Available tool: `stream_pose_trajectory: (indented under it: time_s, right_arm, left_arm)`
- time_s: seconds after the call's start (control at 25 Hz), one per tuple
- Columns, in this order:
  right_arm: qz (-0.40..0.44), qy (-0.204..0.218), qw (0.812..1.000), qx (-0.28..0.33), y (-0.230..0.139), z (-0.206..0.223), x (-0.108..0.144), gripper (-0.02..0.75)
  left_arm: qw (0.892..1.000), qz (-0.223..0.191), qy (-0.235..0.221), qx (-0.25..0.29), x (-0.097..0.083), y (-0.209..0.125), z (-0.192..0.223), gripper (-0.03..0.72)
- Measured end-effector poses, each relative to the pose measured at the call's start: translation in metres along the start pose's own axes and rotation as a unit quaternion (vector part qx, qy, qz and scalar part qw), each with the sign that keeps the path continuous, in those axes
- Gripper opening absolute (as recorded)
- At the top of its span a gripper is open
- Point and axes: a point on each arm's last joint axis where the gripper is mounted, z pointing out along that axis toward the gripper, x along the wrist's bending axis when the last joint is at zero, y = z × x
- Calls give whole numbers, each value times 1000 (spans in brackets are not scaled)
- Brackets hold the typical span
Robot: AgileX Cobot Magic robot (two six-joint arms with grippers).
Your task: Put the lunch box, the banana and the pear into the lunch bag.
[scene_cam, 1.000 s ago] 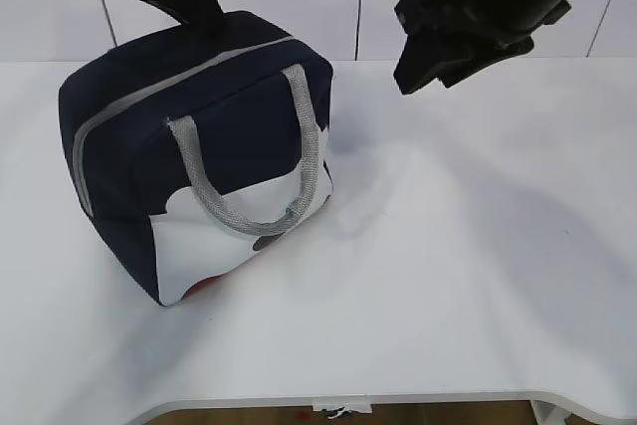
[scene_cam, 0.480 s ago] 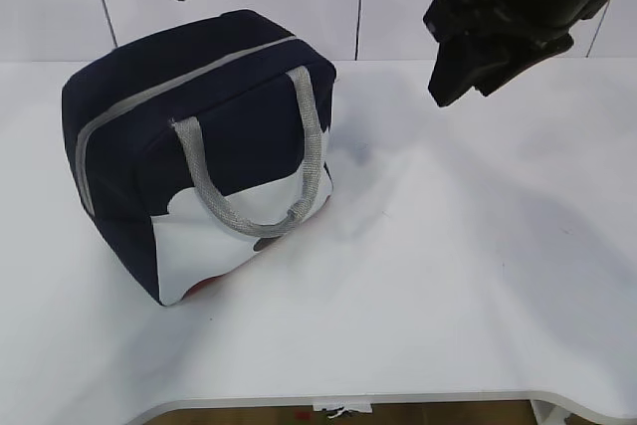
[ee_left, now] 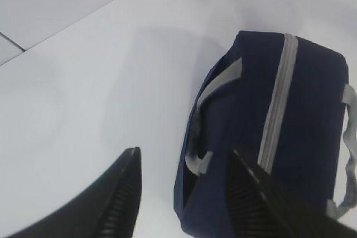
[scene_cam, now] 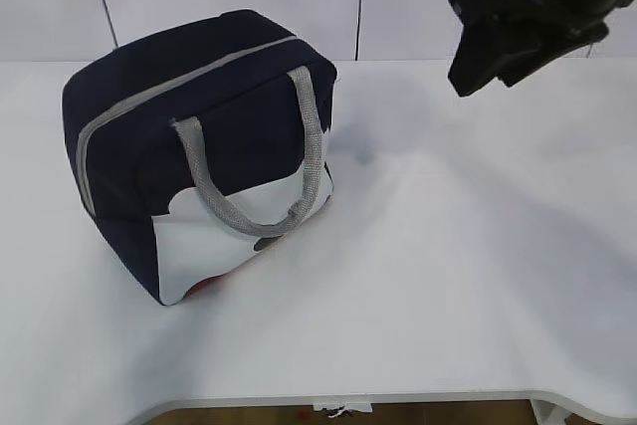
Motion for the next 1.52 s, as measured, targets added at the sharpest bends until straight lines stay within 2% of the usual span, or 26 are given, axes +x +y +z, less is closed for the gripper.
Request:
stream_pose_trajectory:
  time_s: [0.52, 0.92, 1.32, 1.52]
  right_arm:
    - [-10, -7, 998, -66, -64, -70, 14, 378]
    - [-14, -13, 995, -101, -132, -96, 21, 378]
    - [-30, -48, 980, -190, -212, -131, 27, 378]
    - [-35, -50, 969, -239, -255, -138, 31, 378]
  left_arm:
    - [1000, 3, 7, -25, -33, -94, -98, 349]
    - [995, 12, 24, -96, -62, -187, -162, 328]
    - [981, 23, 42, -186, -85, -265, -200, 317]
    - [980, 22, 27, -197, -92, -288, -195, 294]
